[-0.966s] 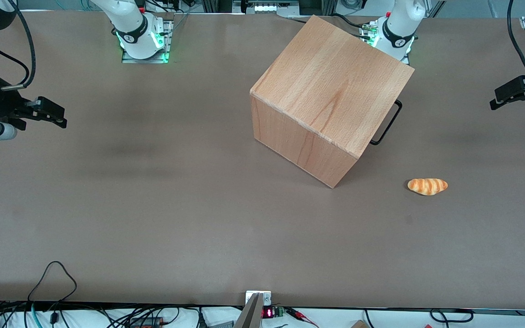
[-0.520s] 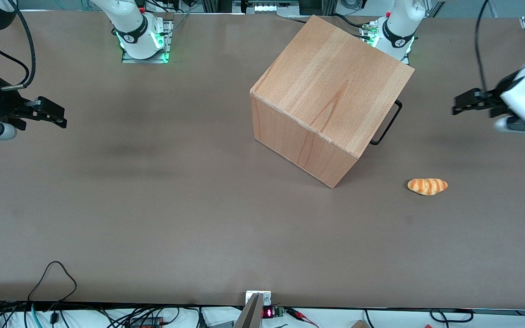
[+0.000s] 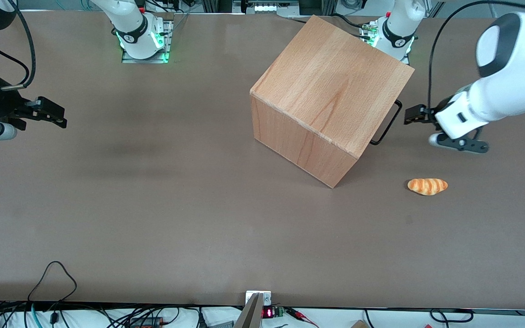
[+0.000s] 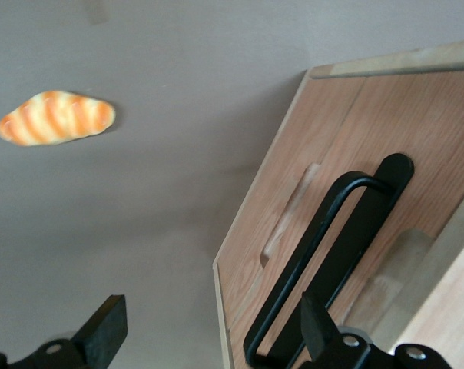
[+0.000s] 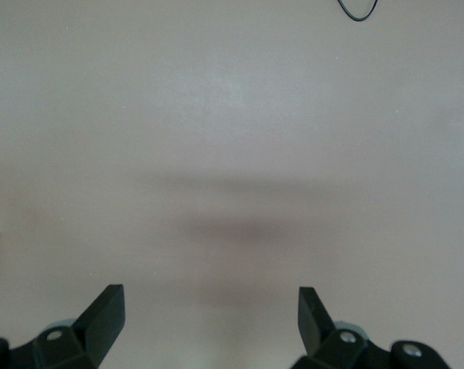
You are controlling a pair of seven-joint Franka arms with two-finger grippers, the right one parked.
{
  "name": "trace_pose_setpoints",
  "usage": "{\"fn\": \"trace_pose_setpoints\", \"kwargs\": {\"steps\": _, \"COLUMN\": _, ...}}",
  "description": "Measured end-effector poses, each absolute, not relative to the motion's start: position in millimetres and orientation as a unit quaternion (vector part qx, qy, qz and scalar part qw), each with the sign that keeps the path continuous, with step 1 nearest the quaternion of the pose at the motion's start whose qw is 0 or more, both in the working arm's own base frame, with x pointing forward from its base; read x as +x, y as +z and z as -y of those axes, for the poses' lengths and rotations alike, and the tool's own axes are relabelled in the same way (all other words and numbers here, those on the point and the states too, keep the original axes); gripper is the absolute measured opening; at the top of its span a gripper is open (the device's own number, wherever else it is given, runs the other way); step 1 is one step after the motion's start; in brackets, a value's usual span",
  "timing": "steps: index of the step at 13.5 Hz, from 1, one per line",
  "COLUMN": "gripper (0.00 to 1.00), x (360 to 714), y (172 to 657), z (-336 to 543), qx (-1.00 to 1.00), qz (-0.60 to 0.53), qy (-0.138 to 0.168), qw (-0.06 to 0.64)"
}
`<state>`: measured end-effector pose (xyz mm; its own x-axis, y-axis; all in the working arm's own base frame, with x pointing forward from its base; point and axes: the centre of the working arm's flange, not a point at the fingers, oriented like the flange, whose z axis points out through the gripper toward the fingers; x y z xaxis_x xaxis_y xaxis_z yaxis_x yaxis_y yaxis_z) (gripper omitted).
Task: Open top drawer with left arm
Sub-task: 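Move the left gripper toward the black drawer handle on the wooden cabinet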
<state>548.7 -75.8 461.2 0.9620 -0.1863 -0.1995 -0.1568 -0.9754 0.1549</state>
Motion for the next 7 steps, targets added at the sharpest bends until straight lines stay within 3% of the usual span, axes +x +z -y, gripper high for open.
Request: {"fn": "trace_pose_setpoints", "kwargs": {"steps": 7, "gripper": 1.0, "x": 542, "y": 425, "z": 78, "qx": 0.98, "qz": 0.122, "qy": -0.119, "qw": 0.1}}
